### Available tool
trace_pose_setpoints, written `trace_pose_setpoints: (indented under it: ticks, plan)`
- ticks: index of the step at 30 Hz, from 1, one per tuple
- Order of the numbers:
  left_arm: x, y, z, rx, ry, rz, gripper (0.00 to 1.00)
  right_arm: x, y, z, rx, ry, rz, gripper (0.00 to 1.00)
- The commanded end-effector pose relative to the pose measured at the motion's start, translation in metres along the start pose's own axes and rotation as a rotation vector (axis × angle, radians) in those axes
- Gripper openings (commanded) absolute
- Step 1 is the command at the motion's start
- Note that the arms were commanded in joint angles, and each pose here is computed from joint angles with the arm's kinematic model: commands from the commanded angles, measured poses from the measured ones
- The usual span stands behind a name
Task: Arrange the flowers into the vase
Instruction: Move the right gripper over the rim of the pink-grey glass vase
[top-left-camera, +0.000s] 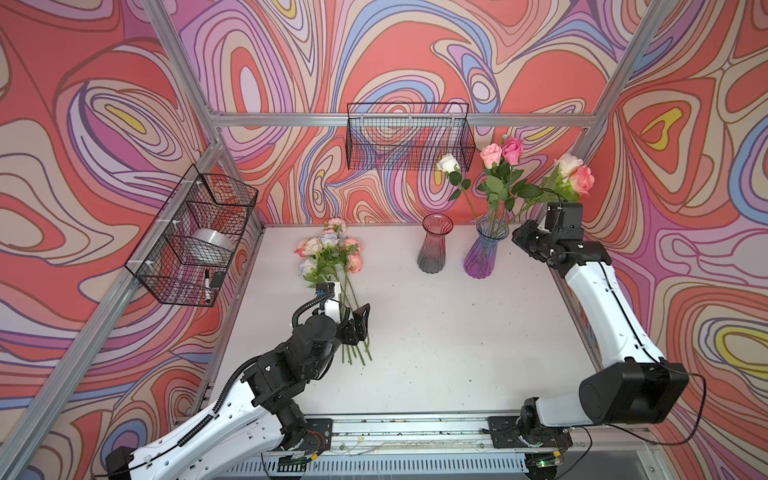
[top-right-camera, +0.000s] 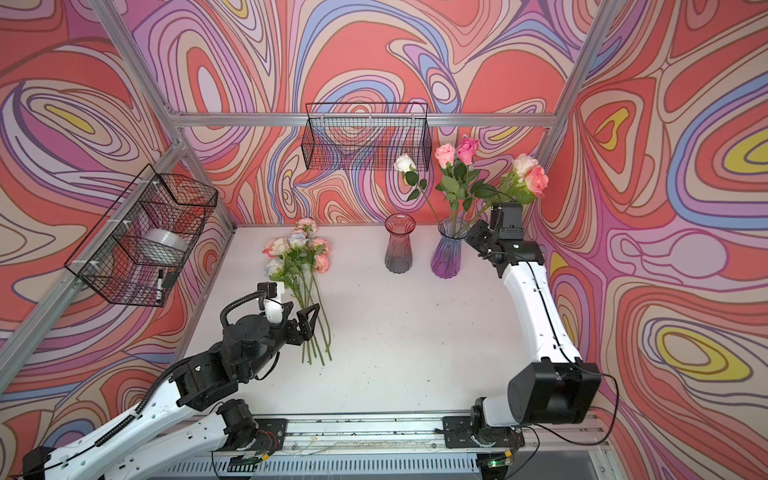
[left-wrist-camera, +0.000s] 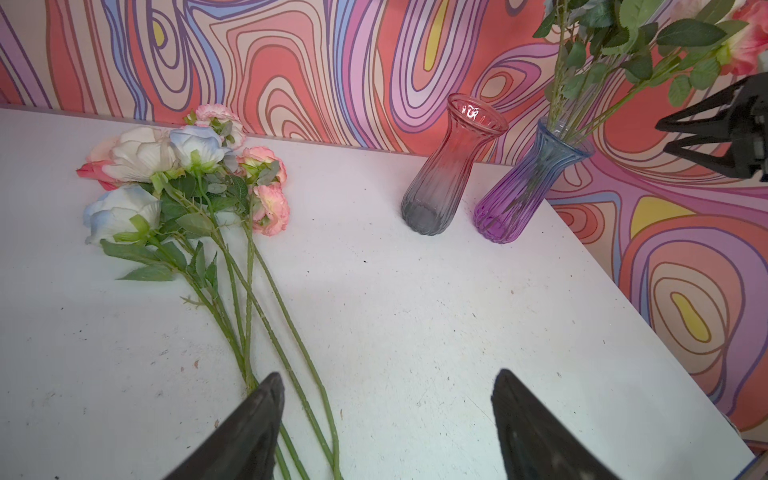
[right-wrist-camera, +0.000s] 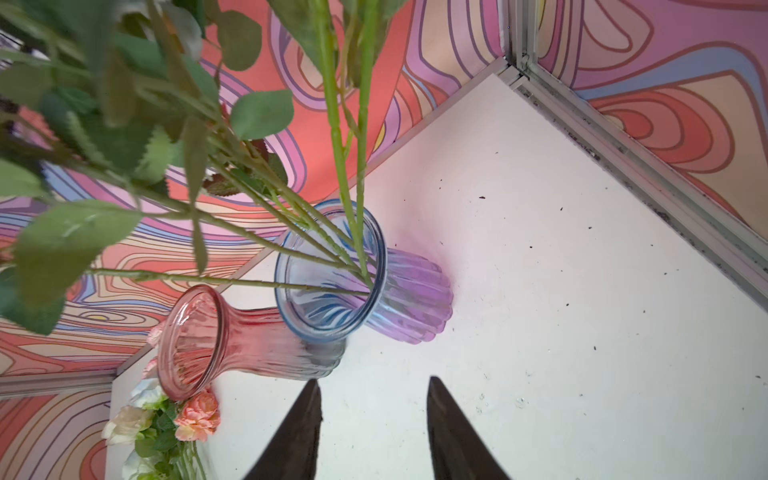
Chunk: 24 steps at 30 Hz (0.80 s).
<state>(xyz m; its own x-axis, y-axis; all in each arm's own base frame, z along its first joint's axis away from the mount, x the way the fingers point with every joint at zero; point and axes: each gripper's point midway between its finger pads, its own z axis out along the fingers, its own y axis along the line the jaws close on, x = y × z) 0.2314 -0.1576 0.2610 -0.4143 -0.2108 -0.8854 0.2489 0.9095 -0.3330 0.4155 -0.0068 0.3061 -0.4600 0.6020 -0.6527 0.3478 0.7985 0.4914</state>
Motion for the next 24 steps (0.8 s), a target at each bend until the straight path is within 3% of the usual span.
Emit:
trace_pose_setpoints:
  ticks: [1, 5, 9, 24]
  plan:
    - [-0.005, 0.009, -0.007, -0.031, -0.013, -0.014, 0.79, 0.015, 0.026, -0.018, -0.097, 0.000, 0.024, 0.42]
    - [-0.002, 0.012, -0.010, -0.034, -0.013, -0.026, 0.79, 0.046, 0.080, -0.026, -0.186, 0.025, -0.033, 0.42]
    - [0.000, 0.013, -0.010, -0.026, -0.012, -0.046, 0.79, 0.075, 0.113, -0.004, -0.234, 0.087, -0.041, 0.42]
    - [0.004, 0.026, -0.015, -0.055, -0.046, -0.084, 0.78, 0.075, 0.137, 0.086, -0.126, 0.090, -0.065, 0.48]
